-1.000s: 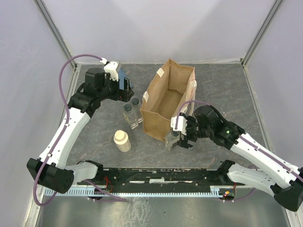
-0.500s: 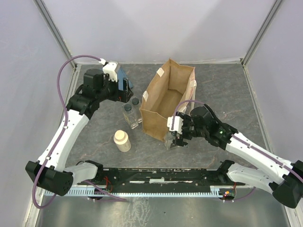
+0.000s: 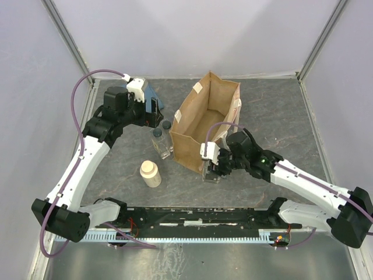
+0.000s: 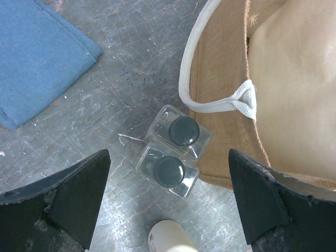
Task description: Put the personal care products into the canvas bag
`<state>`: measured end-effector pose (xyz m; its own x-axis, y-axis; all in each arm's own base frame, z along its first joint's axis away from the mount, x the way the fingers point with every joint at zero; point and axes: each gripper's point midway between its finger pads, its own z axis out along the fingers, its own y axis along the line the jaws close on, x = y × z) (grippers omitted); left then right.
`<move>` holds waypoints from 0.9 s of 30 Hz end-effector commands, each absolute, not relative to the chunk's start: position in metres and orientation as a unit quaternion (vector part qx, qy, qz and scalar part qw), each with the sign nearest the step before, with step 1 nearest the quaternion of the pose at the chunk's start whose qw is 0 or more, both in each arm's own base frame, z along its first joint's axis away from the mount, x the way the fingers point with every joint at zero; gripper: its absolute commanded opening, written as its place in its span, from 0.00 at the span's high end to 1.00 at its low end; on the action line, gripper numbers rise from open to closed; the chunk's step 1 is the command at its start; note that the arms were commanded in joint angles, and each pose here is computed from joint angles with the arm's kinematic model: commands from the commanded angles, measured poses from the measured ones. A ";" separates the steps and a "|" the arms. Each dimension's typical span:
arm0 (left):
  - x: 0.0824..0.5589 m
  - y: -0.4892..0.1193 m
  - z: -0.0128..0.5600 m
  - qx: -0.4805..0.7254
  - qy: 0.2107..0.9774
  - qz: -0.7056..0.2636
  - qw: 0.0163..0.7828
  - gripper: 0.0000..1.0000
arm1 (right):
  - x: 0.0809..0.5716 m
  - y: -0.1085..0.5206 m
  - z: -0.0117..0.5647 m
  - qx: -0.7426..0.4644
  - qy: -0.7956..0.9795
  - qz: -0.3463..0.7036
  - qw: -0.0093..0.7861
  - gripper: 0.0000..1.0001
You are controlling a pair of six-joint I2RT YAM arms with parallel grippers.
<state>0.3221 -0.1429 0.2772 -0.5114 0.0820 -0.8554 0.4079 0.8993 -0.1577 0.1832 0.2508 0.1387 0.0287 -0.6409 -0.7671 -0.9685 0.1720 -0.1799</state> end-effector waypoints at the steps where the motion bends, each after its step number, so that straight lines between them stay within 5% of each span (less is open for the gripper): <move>1: 0.324 -0.143 0.294 0.151 0.834 -0.174 0.501 0.00 | 0.180 0.253 0.152 -0.586 0.679 0.219 0.383 0.45; 13: 0.322 -0.148 0.286 0.157 0.837 -0.186 0.491 0.00 | 0.175 0.239 0.197 -0.457 0.771 0.226 0.382 1.00; 27: 0.311 -0.185 0.319 0.200 0.801 -0.284 0.487 0.00 | 0.170 0.231 0.369 -0.338 0.825 0.244 0.381 1.00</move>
<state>0.3118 -0.1631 0.2744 -0.5305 0.0905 -0.8429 0.4998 0.8365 -0.2248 0.1690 0.2328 0.3022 -0.4762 -0.4863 -0.7326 -0.7877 0.6063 0.1095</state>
